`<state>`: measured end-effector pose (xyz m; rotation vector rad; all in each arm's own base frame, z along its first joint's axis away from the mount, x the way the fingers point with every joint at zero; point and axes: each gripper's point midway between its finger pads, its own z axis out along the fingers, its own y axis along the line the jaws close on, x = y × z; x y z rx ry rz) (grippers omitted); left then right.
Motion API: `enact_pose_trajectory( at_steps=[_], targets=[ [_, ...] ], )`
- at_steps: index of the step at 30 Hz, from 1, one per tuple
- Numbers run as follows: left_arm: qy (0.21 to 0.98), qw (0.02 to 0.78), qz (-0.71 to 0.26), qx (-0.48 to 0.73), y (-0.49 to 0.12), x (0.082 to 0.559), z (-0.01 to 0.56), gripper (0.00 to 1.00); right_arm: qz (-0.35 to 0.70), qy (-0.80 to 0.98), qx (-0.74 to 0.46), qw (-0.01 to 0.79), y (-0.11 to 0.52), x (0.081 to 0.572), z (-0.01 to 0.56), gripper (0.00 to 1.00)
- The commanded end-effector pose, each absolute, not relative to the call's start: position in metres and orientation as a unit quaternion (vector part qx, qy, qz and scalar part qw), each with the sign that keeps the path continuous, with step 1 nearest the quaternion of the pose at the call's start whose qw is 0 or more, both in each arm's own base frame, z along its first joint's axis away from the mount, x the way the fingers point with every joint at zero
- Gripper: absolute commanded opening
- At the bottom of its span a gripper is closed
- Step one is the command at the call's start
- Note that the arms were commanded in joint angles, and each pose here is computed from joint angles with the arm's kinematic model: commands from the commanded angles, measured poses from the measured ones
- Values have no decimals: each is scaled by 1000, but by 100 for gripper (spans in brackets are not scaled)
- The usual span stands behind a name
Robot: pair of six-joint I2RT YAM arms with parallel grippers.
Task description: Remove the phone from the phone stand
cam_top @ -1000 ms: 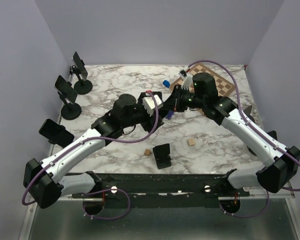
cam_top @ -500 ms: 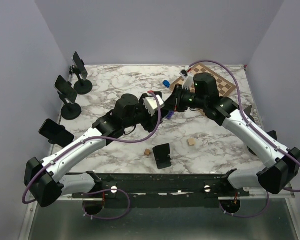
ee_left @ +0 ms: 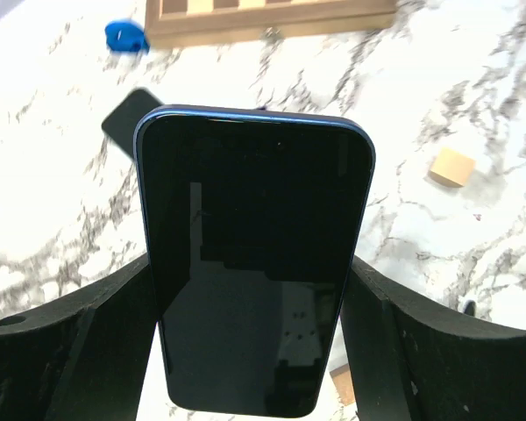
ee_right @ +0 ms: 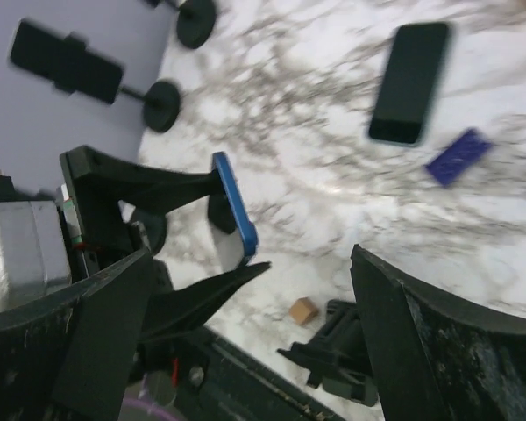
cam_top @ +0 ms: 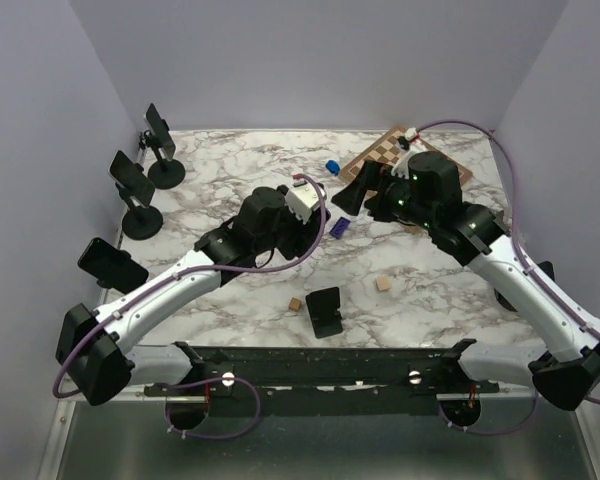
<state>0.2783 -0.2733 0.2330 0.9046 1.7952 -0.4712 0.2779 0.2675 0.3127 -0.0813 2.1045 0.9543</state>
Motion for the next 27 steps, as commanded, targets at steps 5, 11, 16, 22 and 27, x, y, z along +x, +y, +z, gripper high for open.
enact_pose_trajectory(
  at_steps=[5,11,16,22,27],
  targets=[
    [876,420,-141,192,-252,345,199,0,169,842,97,503,154,279,313,100],
    [939,314,-135,37,-216,414,157,0,179,837,89,510,142,259,320,100],
    [958,272,-96,-2,-204,461,120,0,184,842,73,503,143,253,315,100],
    [969,228,-92,-33,-208,482,94,0,189,845,73,494,143,248,304,100],
    [974,205,-84,-42,-208,484,75,15,204,846,66,488,151,248,299,100]
  ],
)
